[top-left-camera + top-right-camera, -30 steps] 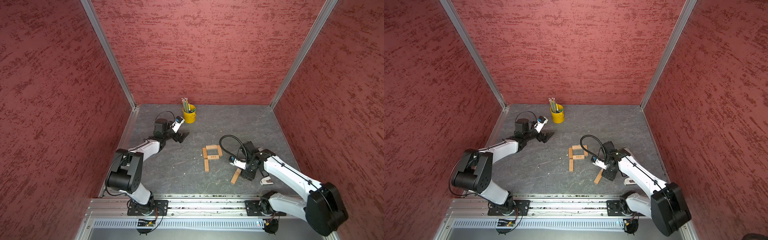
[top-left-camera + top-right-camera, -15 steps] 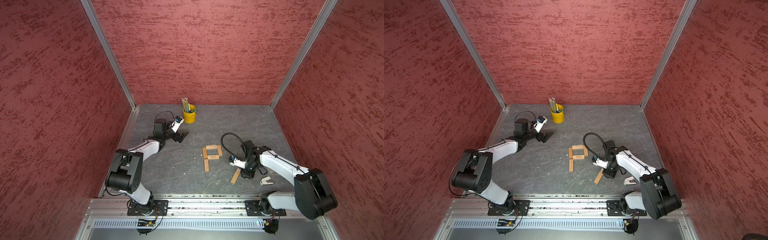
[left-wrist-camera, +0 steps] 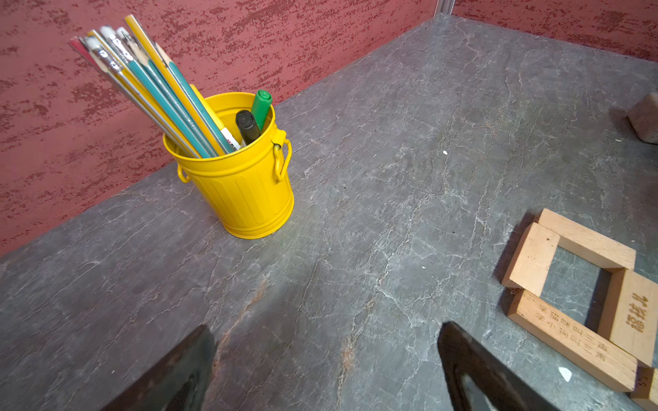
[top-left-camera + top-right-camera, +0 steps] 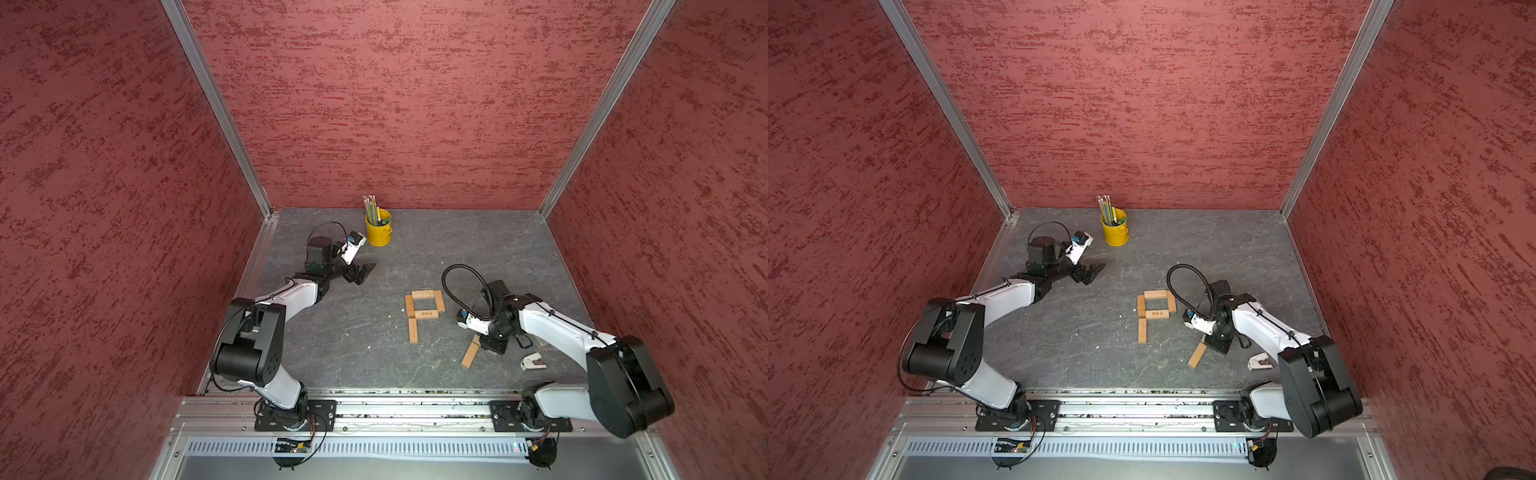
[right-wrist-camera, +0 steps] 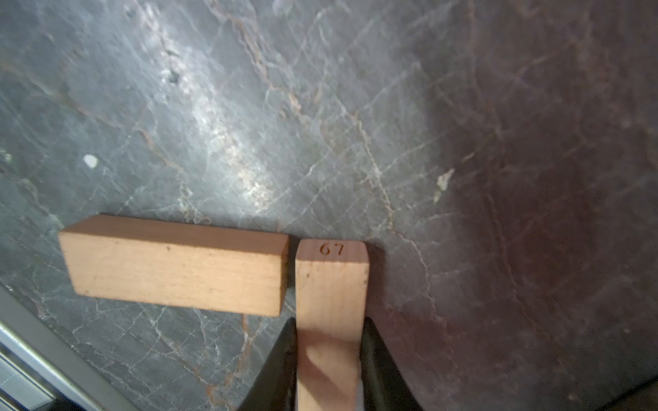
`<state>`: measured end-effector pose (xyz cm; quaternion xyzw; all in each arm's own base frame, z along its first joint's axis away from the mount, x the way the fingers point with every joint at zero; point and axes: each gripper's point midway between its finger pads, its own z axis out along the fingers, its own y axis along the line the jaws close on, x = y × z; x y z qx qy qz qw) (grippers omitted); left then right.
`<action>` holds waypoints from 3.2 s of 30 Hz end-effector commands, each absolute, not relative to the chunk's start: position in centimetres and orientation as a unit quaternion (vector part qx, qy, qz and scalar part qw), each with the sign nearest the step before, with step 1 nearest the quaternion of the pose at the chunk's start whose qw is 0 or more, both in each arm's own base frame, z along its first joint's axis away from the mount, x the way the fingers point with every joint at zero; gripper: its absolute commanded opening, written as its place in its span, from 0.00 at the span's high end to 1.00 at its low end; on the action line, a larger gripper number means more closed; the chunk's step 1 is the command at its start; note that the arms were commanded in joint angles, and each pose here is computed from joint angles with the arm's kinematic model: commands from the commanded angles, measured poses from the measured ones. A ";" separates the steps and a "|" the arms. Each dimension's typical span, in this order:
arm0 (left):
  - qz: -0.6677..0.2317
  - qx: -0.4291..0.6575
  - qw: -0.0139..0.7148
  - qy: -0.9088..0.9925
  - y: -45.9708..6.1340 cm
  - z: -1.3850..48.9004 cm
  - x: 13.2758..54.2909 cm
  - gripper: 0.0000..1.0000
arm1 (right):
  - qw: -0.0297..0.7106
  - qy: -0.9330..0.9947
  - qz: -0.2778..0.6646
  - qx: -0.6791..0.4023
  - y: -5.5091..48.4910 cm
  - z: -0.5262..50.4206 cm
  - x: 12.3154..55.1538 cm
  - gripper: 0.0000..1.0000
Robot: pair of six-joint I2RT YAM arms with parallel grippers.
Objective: Assemble the number 8 with building blocks
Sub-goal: Pick up the building block from the center of the board, then assemble the building block at the center of the board.
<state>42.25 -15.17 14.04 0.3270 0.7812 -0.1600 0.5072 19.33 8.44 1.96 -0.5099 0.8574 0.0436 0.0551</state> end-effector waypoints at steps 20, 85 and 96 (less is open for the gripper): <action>-0.158 0.337 0.500 0.782 -15.8 13.5 42.4 0.01 | 0.195 0.714 -0.022 -0.672 18.4 7.5 25.3 0.92; -0.167 0.335 0.517 0.770 -16.0 15.1 41.8 0.01 | 0.148 0.673 0.062 -0.722 25.8 2.8 19.8 0.88; -0.167 0.335 0.515 0.771 -16.1 15.0 41.7 0.01 | 0.152 0.674 0.062 -0.721 26.0 2.6 19.9 0.88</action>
